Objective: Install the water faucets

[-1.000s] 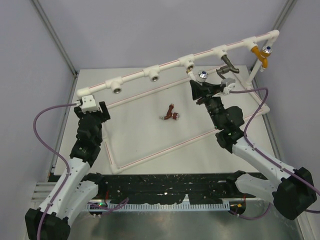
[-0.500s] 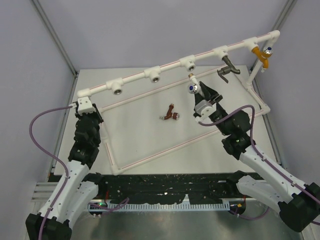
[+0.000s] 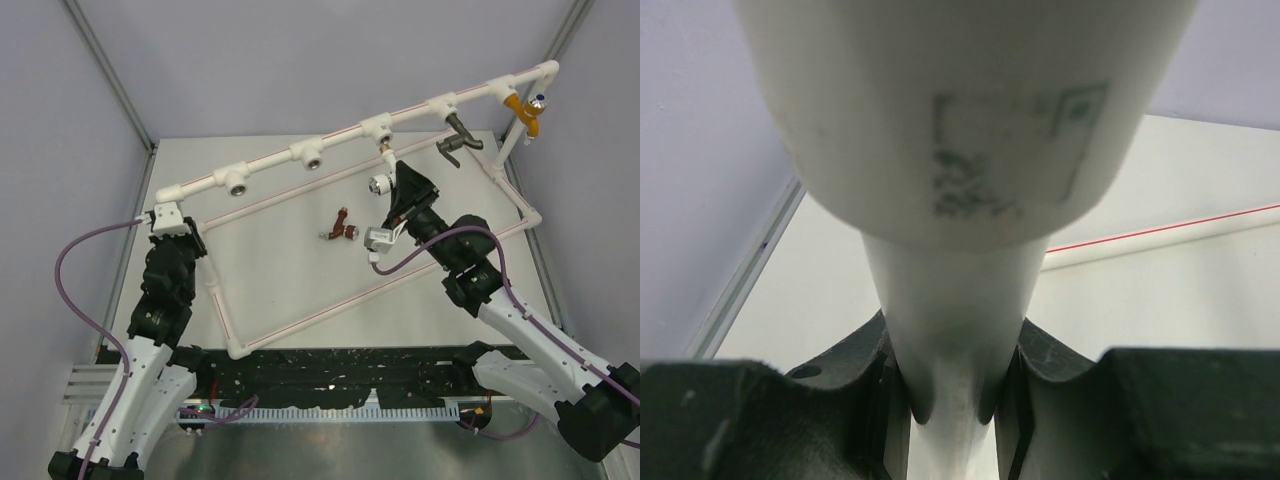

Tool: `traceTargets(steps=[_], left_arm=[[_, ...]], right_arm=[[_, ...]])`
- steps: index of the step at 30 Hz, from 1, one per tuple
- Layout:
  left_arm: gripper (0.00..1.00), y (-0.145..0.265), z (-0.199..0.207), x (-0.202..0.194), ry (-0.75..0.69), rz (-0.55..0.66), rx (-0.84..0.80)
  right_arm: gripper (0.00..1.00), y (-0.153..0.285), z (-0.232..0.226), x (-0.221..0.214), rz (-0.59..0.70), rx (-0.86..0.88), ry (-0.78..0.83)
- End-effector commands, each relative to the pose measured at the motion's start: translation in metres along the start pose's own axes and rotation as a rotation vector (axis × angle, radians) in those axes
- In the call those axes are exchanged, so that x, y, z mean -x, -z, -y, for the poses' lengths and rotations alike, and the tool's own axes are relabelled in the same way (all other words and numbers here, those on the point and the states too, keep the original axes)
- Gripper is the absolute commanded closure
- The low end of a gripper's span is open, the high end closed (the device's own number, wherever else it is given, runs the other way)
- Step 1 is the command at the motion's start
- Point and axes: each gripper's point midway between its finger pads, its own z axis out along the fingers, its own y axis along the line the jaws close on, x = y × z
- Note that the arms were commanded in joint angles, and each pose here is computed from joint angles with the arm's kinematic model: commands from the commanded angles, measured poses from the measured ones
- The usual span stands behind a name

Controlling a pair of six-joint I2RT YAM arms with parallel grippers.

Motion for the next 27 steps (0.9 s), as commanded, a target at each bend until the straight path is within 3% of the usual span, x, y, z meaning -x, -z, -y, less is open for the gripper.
traceTargets(steps=[1,27], left_arm=[[1.00,0.003,-0.004,-0.013,-0.006,-0.071,0.017],[1.00,0.001,-0.001,-0.004,-0.080,-0.045,-0.006]], right_arm=[[0.95,-0.004,0.047,-0.003,-0.033,-0.081,0.183],[0.95,-0.007,0.015,-0.034,-0.120,-0.017,0.153]])
